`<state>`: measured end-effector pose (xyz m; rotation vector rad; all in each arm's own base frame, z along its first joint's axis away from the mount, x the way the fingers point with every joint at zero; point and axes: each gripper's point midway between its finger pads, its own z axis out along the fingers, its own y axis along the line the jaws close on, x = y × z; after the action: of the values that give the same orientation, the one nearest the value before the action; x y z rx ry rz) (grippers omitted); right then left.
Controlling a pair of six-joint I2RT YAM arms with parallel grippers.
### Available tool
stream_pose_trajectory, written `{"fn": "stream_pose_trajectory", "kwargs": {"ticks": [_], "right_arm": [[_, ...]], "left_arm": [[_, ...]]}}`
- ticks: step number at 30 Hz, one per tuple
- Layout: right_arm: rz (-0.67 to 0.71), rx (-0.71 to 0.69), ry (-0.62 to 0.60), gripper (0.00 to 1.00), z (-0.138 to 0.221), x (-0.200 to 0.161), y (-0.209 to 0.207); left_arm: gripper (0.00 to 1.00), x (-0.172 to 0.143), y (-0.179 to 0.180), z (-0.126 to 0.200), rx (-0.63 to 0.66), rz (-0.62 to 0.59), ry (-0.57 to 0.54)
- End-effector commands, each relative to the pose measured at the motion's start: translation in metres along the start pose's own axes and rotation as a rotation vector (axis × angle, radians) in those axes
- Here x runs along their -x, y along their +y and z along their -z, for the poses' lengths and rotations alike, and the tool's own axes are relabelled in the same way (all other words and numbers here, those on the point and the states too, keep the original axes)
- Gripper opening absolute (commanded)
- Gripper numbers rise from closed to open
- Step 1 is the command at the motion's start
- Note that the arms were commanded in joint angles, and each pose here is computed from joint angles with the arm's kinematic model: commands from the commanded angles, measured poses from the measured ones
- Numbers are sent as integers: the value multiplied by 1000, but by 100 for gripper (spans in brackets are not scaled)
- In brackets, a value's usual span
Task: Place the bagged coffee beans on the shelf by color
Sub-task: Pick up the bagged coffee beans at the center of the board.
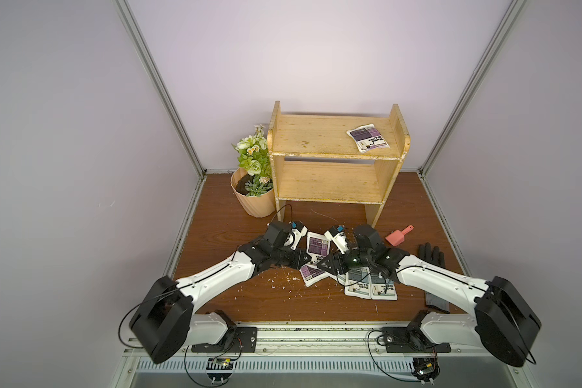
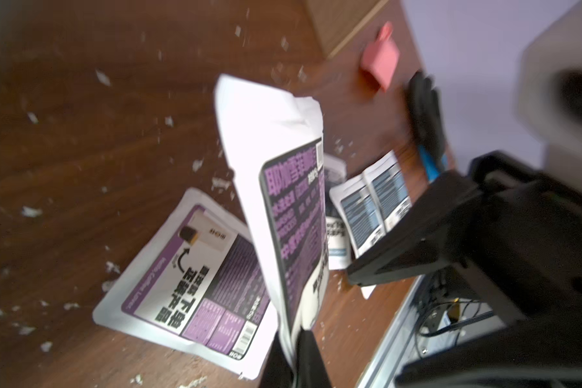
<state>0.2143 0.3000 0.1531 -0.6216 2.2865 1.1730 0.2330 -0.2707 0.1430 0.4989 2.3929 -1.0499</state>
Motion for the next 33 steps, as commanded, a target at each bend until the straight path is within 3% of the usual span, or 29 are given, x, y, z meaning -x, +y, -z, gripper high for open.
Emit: {"fn": "stream_pose_trajectory", "kwargs": {"ticks": [1, 6, 14, 20, 26, 33], "right_arm": [[32, -52, -109, 54, 16, 31, 3], [42, -38, -276, 55, 46, 82, 23], [119, 98, -464, 55, 102, 144, 73], [174, 104, -492, 55, 120, 160, 91], [255, 170, -526, 54, 140, 173, 121], [294, 289, -632, 38, 171, 193, 158]], "left_arm": [[0, 28, -7, 26, -23, -7, -150], [0, 53, -36, 60, -111, -54, -267], [0, 86, -77, 93, -200, -123, -339], [0, 114, -110, 126, -280, -170, -449], [0, 131, -140, 150, -358, -220, -491], [0, 148, -158, 162, -403, -253, -532]]}}
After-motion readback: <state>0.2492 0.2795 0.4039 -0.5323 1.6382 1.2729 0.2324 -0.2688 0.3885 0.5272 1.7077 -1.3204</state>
